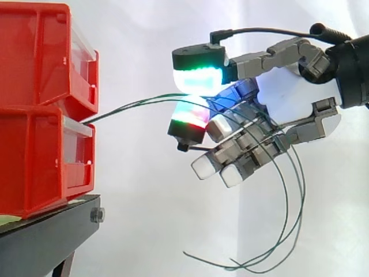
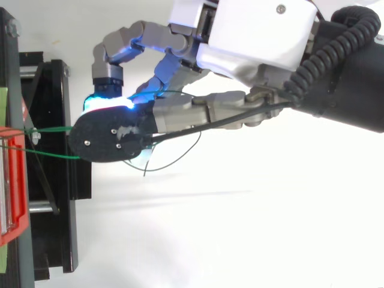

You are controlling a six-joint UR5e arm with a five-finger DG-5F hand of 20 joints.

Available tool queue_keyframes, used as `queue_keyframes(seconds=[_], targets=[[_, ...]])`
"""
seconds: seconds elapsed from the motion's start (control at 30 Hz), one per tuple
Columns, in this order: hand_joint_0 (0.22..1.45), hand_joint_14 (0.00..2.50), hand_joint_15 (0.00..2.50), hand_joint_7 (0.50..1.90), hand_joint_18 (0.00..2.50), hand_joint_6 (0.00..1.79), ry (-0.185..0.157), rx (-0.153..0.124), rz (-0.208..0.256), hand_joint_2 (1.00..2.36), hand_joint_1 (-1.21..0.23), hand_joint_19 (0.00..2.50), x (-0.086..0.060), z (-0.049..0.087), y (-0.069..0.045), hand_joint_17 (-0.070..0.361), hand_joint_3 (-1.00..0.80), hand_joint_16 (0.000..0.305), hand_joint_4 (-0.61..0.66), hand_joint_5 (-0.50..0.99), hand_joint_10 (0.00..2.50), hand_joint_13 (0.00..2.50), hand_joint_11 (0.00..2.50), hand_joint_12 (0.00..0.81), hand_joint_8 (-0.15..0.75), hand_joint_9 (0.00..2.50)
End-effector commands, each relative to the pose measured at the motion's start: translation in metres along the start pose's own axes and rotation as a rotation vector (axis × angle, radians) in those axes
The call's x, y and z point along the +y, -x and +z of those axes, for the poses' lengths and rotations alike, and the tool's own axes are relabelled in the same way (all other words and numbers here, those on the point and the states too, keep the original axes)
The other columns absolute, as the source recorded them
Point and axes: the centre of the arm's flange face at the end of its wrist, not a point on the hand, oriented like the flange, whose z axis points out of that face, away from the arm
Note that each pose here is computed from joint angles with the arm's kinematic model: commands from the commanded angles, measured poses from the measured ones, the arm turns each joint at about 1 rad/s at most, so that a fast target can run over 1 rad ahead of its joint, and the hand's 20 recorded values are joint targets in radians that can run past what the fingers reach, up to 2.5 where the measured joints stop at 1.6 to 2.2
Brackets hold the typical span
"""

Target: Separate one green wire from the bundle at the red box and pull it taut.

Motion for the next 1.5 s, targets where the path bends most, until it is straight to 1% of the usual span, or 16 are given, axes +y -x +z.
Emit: queue_keyframes(seconds=[0.0, 0.07, 0.17, 0.27, 0.33, 0.4, 0.47, 0.5, 0.53, 0.63, 0.77, 0.87, 0.93, 1.03, 1.23, 1.47], targets=[[0.58, 0.02, 0.44, 1.42, 0.79, 0.88, 0.0, 0.001, 0.0, 1.02, -0.7, 0.53, -0.0002, 0.0, -0.0002, 0.135, -0.05, 0.06, 0.19, -0.16, 0.02, 0.83, 0.75, 0.405, 0.338, 1.07], [0.59, 0.02, 0.45, 1.42, 0.79, 0.88, -0.002, -0.001, -0.001, 1.02, -0.73, 0.53, -0.0009, 0.0, -0.0001, 0.136, -0.04, 0.06, 0.17, -0.16, 0.02, 0.83, 0.75, 0.405, 0.332, 1.06], [0.61, 0.02, 0.45, 1.36, 0.78, 0.9, 0.0, 0.001, 0.0, 1.02, -0.78, 0.53, -0.0002, 0.0, -0.0002, 0.132, -0.04, 0.058, 0.11, -0.17, 0.02, 0.8, 0.76, 0.394, 0.313, 1.01], [0.62, 0.02, 0.46, 1.32, 0.76, 0.91, 0.0, 0.001, 0.0, 1.02, -0.82, 0.53, -0.0002, 0.0, -0.0002, 0.128, -0.11, 0.057, 0.15, -0.18, 0.02, 0.78, 0.75, 0.384, 0.305, 0.98], [0.62, 0.02, 0.45, 1.28, 0.75, 0.9, 0.0, -0.001, 0.0, 1.02, -0.84, 0.53, -0.0002, 0.0, -0.0001, 0.128, -0.26, 0.057, 0.19, -0.18, 0.02, 0.78, 0.75, 0.383, 0.303, 0.98], [0.6, 0.02, 0.45, 1.29, 0.75, 0.9, 0.001, 0.001, 0.001, 1.01, -0.8, 0.53, 0.0006, -0.0001, 0.002, 0.128, -0.38, 0.057, 0.2, -0.18, 0.02, 0.78, 0.74, 0.384, 0.304, 0.99], [0.6, 0.02, 0.45, 1.3, 0.75, 0.89, -0.001, -0.001, 0.001, 1.01, -0.73, 0.54, -0.0006, 0.0007, 0.0029, 0.127, -0.42, 0.057, 0.21, -0.17, 0.02, 0.79, 0.75, 0.382, 0.313, 1.05], [0.58, 0.02, 0.46, 1.3, 0.76, 0.89, 0.001, -0.001, 0.001, 1.01, -0.63, 0.53, 0.0001, 0.0007, 0.0029, 0.128, -0.42, 0.057, 0.21, -0.17, 0.02, 0.8, 0.76, 0.386, 0.313, 1.05], [0.58, 0.02, 0.45, 1.31, 0.76, 0.89, 0.002, -0.001, 0.002, 1.01, -0.58, 0.54, 0.0014, 0.0005, 0.0031, 0.128, -0.41, 0.057, 0.2, -0.17, 0.02, 0.81, 0.75, 0.386, 0.313, 1.06], [0.59, 0.02, 0.46, 1.33, 0.76, 0.88, 0.005, -0.001, 0.003, 1.01, -0.52, 0.56, 0.004, 0.0003, 0.0034, 0.128, -0.36, 0.057, 0.21, -0.16, 0.02, 0.81, 0.74, 0.384, 0.31, 1.07], [0.58, 0.02, 0.46, 1.34, 0.76, 0.88, 0.006, -0.001, 0.004, 1.01, -0.51, 0.56, 0.0047, 0.0003, 0.0035, 0.129, -0.33, 0.057, 0.2, -0.16, 0.02, 0.81, 0.74, 0.389, 0.318, 1.07], [0.58, 0.02, 0.46, 1.35, 0.76, 0.88, 0.006, -0.001, 0.004, 1.02, -0.58, 0.55, 0.0042, 0.0004, 0.0034, 0.129, -0.24, 0.057, 0.21, -0.16, 0.02, 0.81, 0.75, 0.391, 0.326, 1.07], [0.58, 0.02, 0.46, 1.37, 0.76, 0.89, 0.009, -0.001, 0.005, 1.02, -0.7, 0.56, 0.0045, 0.0007, 0.0033, 0.129, -0.15, 0.057, 0.21, -0.17, 0.02, 0.81, 0.76, 0.395, 0.325, 1.06], [0.59, 0.02, 0.46, 1.35, 0.76, 0.89, 0.009, -0.001, 0.004, 1.02, -0.74, 0.55, 0.0045, 0.0007, 0.0033, 0.129, -0.13, 0.057, 0.19, -0.17, 0.02, 0.81, 0.76, 0.391, 0.317, 1.04], [0.63, 0.02, 0.45, 1.3, 0.76, 0.9, 0.005, -0.001, 0.003, 1.02, -0.84, 0.52, 0.004, 0.0003, 0.0034, 0.128, -0.22, 0.057, 0.18, -0.18, 0.02, 0.79, 0.77, 0.385, 0.304, 0.98], [0.67, 0.02, 0.44, 1.28, 0.76, 0.9, 0.003, -0.001, 0.003, 1.01, -0.91, 0.5, 0.0039, 0.0001, 0.0035, 0.128, -0.33, 0.057, 0.18, -0.19, 0.02, 0.78, 0.77, 0.377, 0.297, 0.96]])
